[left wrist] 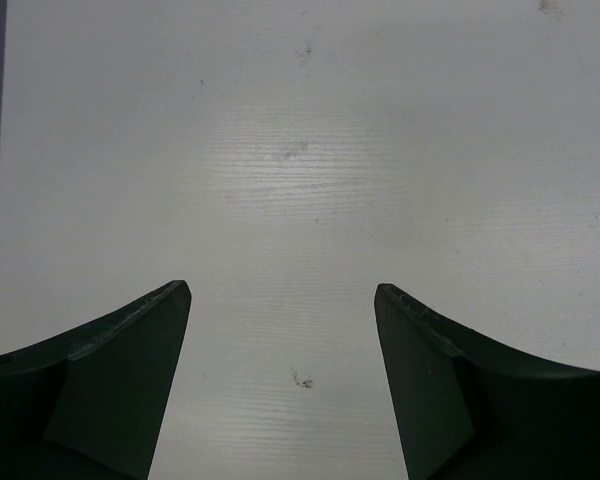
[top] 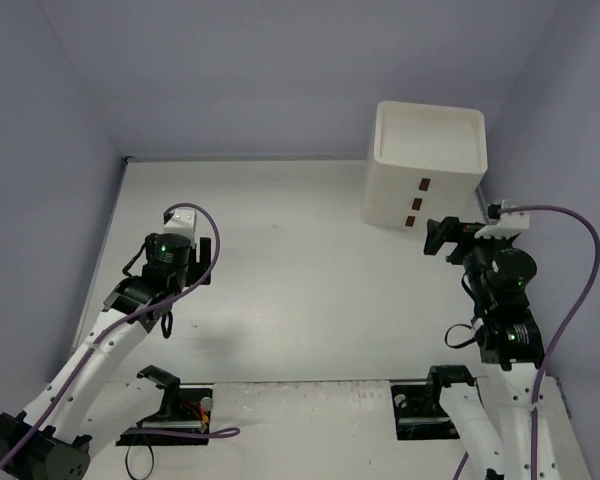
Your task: Sort the eating utensils into containers
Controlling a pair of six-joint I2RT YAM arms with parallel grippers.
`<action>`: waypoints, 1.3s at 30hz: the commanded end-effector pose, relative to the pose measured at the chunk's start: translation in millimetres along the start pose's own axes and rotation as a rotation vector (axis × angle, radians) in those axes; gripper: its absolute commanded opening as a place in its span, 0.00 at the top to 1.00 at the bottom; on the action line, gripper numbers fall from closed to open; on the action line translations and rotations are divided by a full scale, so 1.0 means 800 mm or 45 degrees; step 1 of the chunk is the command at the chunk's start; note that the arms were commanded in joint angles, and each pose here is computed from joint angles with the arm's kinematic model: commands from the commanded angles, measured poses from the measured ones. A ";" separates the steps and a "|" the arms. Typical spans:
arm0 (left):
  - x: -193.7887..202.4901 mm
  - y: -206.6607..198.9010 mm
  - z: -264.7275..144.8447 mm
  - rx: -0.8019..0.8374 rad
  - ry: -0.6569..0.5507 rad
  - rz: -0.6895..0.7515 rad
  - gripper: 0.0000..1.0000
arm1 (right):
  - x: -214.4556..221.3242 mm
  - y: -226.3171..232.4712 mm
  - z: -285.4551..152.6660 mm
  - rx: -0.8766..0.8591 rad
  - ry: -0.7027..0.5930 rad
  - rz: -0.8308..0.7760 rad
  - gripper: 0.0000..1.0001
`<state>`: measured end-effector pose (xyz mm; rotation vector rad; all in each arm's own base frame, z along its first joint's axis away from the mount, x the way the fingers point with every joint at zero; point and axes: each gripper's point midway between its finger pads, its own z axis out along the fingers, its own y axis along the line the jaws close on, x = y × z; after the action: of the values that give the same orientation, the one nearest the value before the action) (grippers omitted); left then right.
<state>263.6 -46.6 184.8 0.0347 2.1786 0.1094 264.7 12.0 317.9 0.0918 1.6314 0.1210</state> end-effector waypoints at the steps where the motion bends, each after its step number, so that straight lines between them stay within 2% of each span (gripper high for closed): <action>1: -0.026 -0.004 -0.010 0.008 -0.082 -0.036 0.29 | 0.003 -0.010 -0.034 0.069 -0.012 0.072 0.00; 5: -0.024 -0.004 -0.011 0.013 -0.074 -0.033 0.29 | 0.006 0.001 -0.051 0.009 -0.042 0.120 0.00; 9: -0.024 -0.003 -0.012 0.013 -0.083 -0.033 0.29 | 0.007 -0.004 -0.058 0.049 -0.061 0.205 0.00; 14: -0.025 0.001 -0.014 -0.001 -0.105 -0.028 0.28 | 0.007 -0.005 -0.062 0.059 -0.048 0.210 0.00; 19: -0.023 0.008 -0.016 -0.036 -0.107 -0.020 0.29 | 0.006 -0.034 -0.074 0.237 -0.073 0.254 0.00; 39: -0.025 0.034 -0.037 -0.115 -0.232 -0.091 0.28 | 0.017 -0.031 -0.081 0.239 -0.069 0.310 0.00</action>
<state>241.6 -22.6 207.0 -0.0402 2.0461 0.1611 196.2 -8.7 289.1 0.4071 1.6330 0.1458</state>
